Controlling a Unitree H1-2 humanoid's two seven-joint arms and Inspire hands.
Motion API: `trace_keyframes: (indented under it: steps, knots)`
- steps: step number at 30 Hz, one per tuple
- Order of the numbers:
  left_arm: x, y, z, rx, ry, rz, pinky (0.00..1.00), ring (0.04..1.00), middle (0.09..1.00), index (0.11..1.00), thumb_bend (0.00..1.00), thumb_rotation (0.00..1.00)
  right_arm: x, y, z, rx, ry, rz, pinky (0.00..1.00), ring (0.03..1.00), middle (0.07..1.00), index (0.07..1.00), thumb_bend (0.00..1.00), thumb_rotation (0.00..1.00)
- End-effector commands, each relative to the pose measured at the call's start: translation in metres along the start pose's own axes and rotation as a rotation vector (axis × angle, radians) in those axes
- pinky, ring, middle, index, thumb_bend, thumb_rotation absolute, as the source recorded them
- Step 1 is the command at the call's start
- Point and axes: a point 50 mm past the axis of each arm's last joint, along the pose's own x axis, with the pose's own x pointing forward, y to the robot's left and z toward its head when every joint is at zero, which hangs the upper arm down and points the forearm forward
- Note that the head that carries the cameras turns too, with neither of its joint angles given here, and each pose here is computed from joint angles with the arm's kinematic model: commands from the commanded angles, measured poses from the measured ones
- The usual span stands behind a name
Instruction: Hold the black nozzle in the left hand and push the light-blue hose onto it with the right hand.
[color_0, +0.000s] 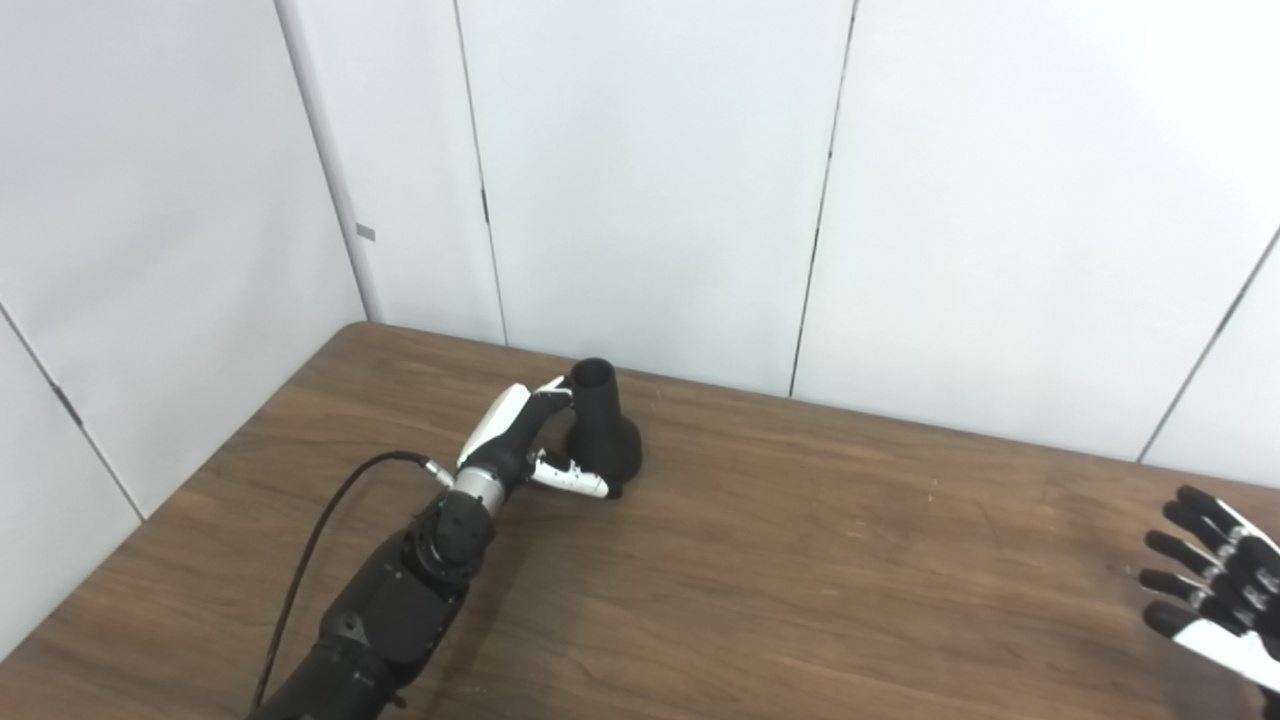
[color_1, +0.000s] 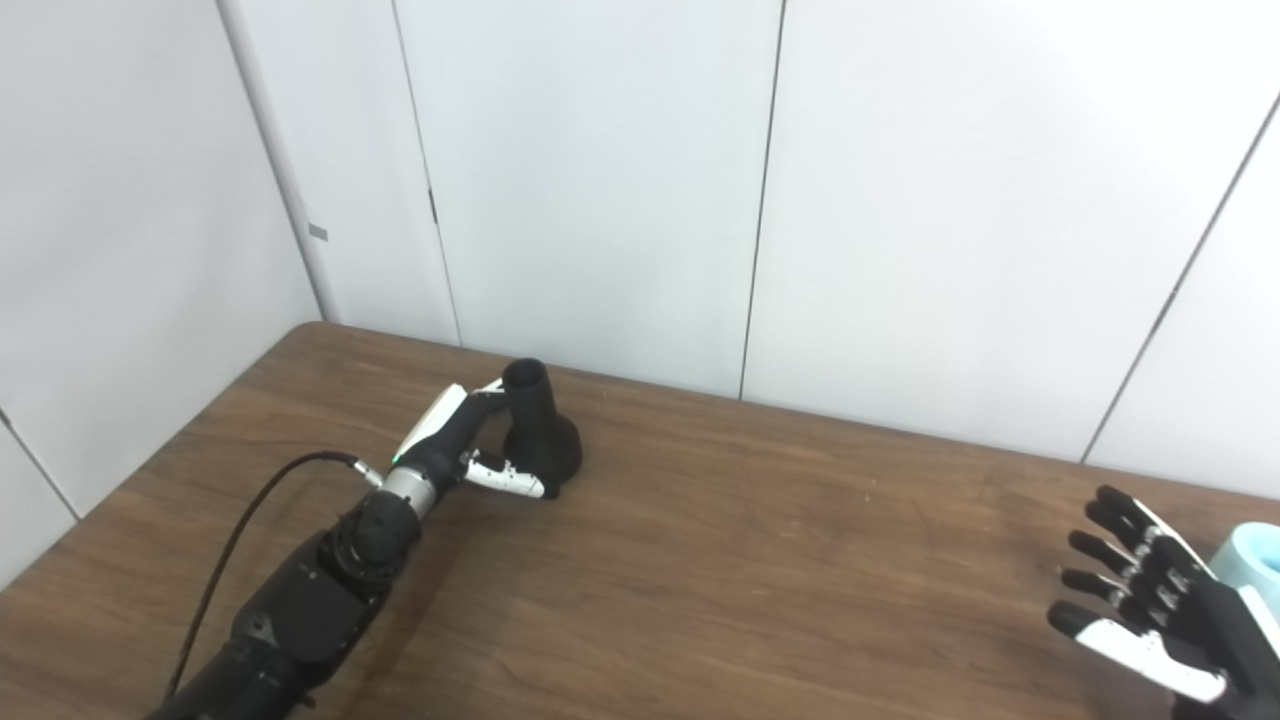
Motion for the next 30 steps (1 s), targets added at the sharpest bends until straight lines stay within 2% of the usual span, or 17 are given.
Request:
trace_keyframes:
  steps: [1,11,14,18,30]
  knots:
    - [-0.024,-0.097,0.002,-0.106,0.01,-0.401,1.0,1.0,0.968,0.481,0.52,0.07,0.009,-0.002,0.043,-0.045,-0.146,0.002,0.75,0.865,0.918,0.911,0.73,0.19]
    - [-0.029,-0.118,0.023,-0.112,-0.081,-0.482,1.0,1.0,0.97,0.481,0.52,0.07,0.01,0.005,0.048,-0.043,-0.153,0.004,0.77,0.888,0.937,0.932,0.69,0.15]
    - [-0.03,-0.122,0.031,-0.114,-0.11,-0.508,1.0,1.0,0.97,0.481,0.52,0.07,0.008,0.01,0.053,-0.022,-0.124,-0.013,0.79,0.896,0.94,0.931,0.67,0.11]
    - [-0.033,-0.128,0.04,-0.117,-0.148,-0.542,1.0,1.0,0.969,0.481,0.52,0.07,0.006,0.016,0.06,-0.007,-0.081,-0.043,0.8,0.887,0.921,0.908,0.69,0.1]
    - [-0.046,-0.161,0.061,-0.092,-0.224,-0.69,1.0,1.0,0.968,0.48,0.52,0.06,0.007,0.017,0.061,-0.04,-0.093,-0.034,0.75,0.861,0.901,0.882,0.75,0.13]
